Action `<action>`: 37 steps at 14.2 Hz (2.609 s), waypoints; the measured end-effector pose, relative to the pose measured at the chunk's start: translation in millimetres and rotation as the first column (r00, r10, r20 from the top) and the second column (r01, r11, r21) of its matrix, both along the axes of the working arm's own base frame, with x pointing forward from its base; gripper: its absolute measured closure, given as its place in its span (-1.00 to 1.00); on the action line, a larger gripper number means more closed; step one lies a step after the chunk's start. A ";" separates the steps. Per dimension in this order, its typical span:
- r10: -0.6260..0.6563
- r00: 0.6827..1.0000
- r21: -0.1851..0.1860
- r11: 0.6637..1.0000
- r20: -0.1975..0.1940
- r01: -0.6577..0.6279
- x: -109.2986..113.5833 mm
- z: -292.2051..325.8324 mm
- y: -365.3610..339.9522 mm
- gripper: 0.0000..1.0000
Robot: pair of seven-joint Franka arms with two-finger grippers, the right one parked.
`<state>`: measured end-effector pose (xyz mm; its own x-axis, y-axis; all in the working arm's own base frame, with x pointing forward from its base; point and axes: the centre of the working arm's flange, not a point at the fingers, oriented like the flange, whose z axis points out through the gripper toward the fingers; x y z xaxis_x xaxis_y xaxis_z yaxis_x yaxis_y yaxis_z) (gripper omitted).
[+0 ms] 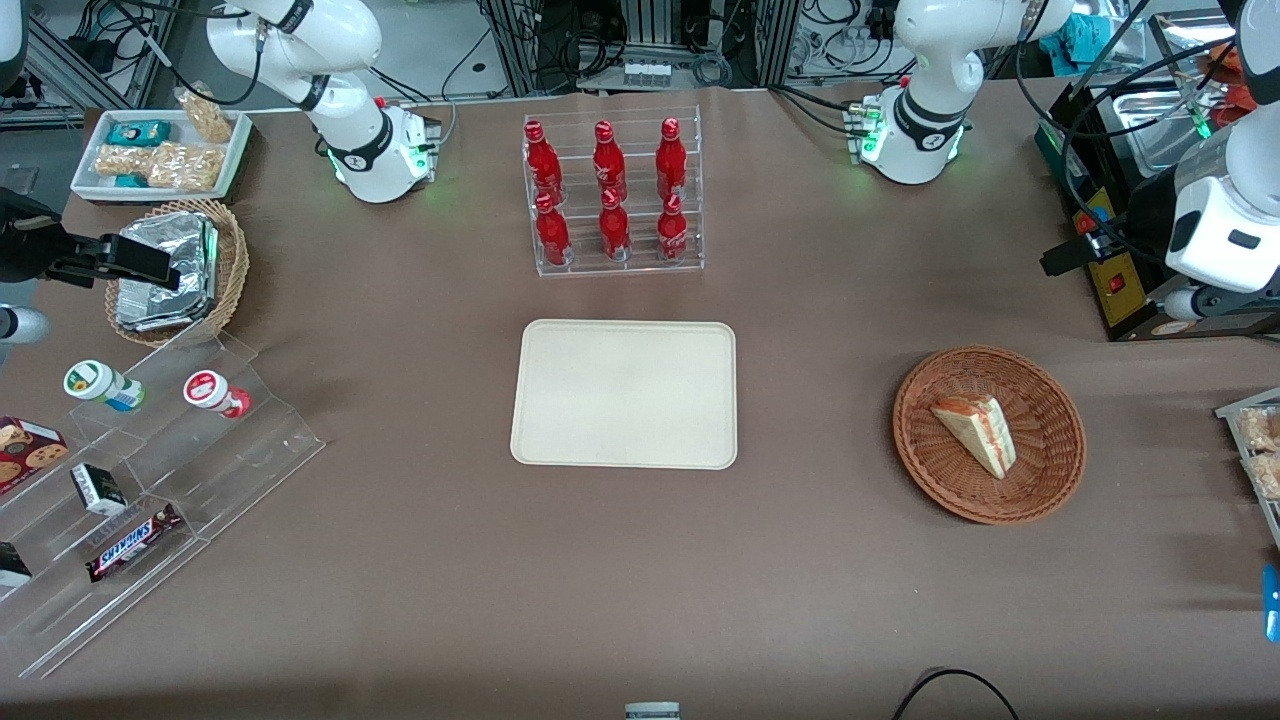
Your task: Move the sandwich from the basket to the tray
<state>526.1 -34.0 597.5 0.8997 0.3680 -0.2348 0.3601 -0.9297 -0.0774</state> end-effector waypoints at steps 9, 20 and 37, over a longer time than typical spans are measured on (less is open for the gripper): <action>0.000 1.000 -0.002 1.000 -0.008 0.000 2.3 -4.3 0.1 -1.00; 0.000 0.997 -0.001 1.000 -0.073 0.000 1.5 -17.6 1.8 -1.00; 0.164 0.981 0.004 0.986 0.103 -0.166 14.2 -231.2 22.7 -1.00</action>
